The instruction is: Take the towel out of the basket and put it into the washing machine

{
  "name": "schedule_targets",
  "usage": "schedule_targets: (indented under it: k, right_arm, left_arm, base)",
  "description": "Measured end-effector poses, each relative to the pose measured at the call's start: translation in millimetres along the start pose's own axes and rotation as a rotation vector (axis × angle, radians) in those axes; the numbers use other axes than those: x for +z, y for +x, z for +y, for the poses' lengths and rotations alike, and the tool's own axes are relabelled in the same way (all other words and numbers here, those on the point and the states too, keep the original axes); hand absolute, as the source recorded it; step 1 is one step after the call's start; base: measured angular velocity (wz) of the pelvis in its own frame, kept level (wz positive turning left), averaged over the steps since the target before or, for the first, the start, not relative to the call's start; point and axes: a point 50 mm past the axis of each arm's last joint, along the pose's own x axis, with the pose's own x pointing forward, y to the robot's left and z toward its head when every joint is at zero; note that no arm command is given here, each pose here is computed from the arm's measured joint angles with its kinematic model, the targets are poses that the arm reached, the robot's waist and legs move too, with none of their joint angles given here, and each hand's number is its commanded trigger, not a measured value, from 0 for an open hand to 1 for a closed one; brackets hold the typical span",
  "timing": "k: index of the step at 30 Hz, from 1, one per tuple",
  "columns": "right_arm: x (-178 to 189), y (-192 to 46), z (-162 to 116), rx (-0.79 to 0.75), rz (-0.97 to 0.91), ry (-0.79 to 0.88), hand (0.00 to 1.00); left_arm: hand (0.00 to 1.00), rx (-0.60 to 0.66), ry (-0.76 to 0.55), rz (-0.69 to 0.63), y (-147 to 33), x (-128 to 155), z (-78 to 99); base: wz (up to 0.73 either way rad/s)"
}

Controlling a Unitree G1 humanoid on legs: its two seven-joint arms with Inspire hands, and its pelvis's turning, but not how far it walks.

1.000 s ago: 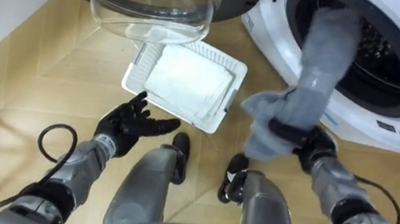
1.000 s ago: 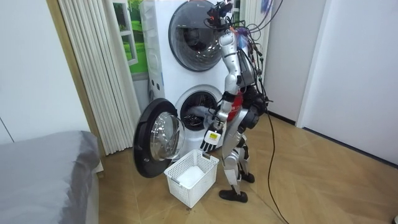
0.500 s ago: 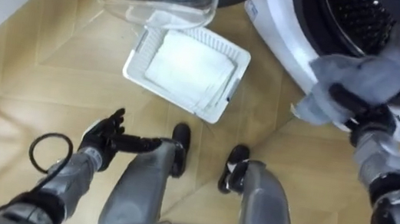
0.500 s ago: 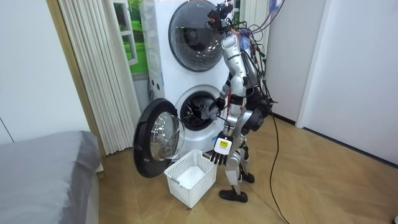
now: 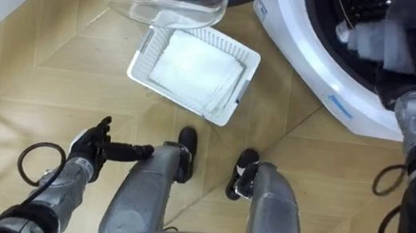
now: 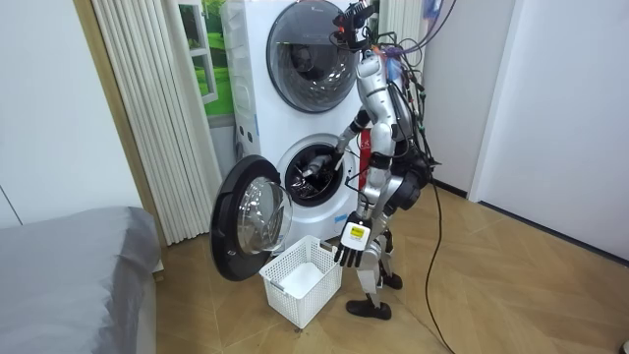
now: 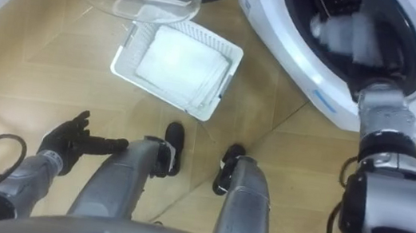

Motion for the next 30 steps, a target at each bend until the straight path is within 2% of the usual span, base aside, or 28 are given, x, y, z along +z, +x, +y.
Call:
schedule_targets:
  k: [6,21,26,28,30]
  right_arm:
    - [6.5,0.2,-2.4,-0.026,-0.001,0.118,0.00]
    - [10.4,1.9,-33.2,-0.144,-0.012,0.163,0.00]
    - [12.2,-0.5,-65.2,-0.129,-0.034,0.146,0.00]
    - [9.3,-3.6,-87.7,-0.131,-0.039,0.138,0.00]
    - [9.2,-12.5,-126.6,-0.156,-0.065,0.116,0.00]
  left_arm:
    - [0.00,0.006,0.002,0.010,0.3,0.6,2.2]
    - [0.00,0.023,0.051,0.072,-2.8,-12.6,10.6]
    - [0.00,0.026,0.011,0.113,-4.6,-21.9,14.7]
    - [0.00,0.031,-0.003,0.130,-6.6,-27.3,17.3]
    - [0.00,0.023,-0.007,0.160,-11.3,-38.1,19.2]
  base:
    - [0.08]
    - [0.02]
    - [0.04]
    - [0.00]
    - [-0.05]
